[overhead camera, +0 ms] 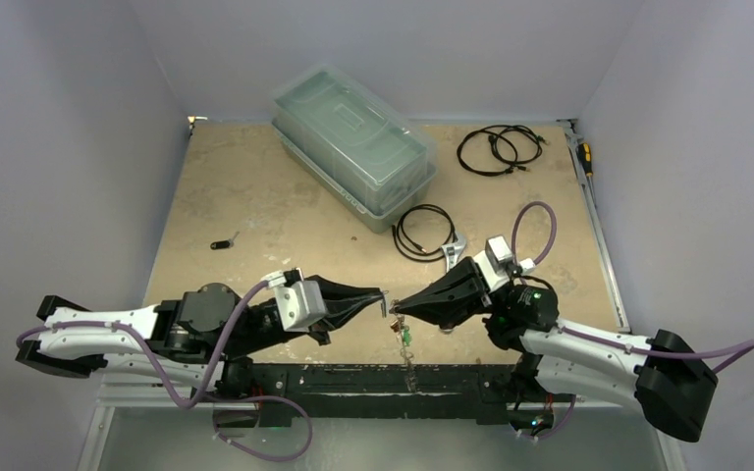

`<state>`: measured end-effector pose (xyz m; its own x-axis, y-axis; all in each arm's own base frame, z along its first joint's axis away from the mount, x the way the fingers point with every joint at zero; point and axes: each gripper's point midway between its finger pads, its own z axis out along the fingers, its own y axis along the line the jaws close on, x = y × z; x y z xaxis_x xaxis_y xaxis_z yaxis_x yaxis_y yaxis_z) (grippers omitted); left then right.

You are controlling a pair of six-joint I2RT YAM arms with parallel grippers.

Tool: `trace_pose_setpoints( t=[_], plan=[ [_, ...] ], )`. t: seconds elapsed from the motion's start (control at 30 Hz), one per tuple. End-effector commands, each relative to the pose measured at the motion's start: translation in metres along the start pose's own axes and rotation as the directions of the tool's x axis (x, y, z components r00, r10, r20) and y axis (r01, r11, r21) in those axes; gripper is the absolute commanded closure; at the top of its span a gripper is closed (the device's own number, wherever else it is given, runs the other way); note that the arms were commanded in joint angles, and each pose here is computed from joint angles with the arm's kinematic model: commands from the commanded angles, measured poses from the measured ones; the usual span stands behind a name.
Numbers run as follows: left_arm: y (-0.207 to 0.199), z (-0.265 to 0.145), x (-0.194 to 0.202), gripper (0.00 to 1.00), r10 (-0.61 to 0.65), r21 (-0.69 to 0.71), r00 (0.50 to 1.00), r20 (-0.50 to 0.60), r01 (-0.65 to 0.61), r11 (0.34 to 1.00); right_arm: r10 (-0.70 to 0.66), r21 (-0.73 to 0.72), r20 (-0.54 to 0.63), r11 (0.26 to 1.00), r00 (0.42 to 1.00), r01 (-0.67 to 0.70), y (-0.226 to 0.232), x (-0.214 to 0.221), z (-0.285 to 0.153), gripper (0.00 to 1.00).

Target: Put the keys on the keyring

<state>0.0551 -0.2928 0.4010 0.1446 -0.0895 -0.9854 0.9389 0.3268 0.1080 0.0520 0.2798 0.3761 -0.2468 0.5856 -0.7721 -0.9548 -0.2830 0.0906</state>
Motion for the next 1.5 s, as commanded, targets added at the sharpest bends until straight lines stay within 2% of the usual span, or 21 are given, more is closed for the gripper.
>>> trace_pose_setpoints(
  t=[0.0, 0.67, 1.47],
  plan=[
    [0.013, -0.006, -0.019, 1.00, -0.045, -0.058, 0.997, 0.066, 0.049, 0.997, -0.193, -0.207, 0.227, 0.948, 0.955, 0.241, 0.059, -0.061, 0.003, 1.00],
    [-0.018, 0.006, -0.005, 1.00, -0.043, 0.079, 0.999, 0.024, 0.041, 0.996, -0.207, -0.181, 0.290, 0.947, 0.934, 0.266, 0.060, -0.081, 0.009, 1.00],
    [-0.023, 0.002, -0.012, 1.00, -0.069, 0.117, 0.996, 0.052, 0.063, 0.991, -0.207, -0.155, 0.295, 0.953, 0.933, 0.261, 0.057, -0.081, 0.007, 1.00]
  ],
)
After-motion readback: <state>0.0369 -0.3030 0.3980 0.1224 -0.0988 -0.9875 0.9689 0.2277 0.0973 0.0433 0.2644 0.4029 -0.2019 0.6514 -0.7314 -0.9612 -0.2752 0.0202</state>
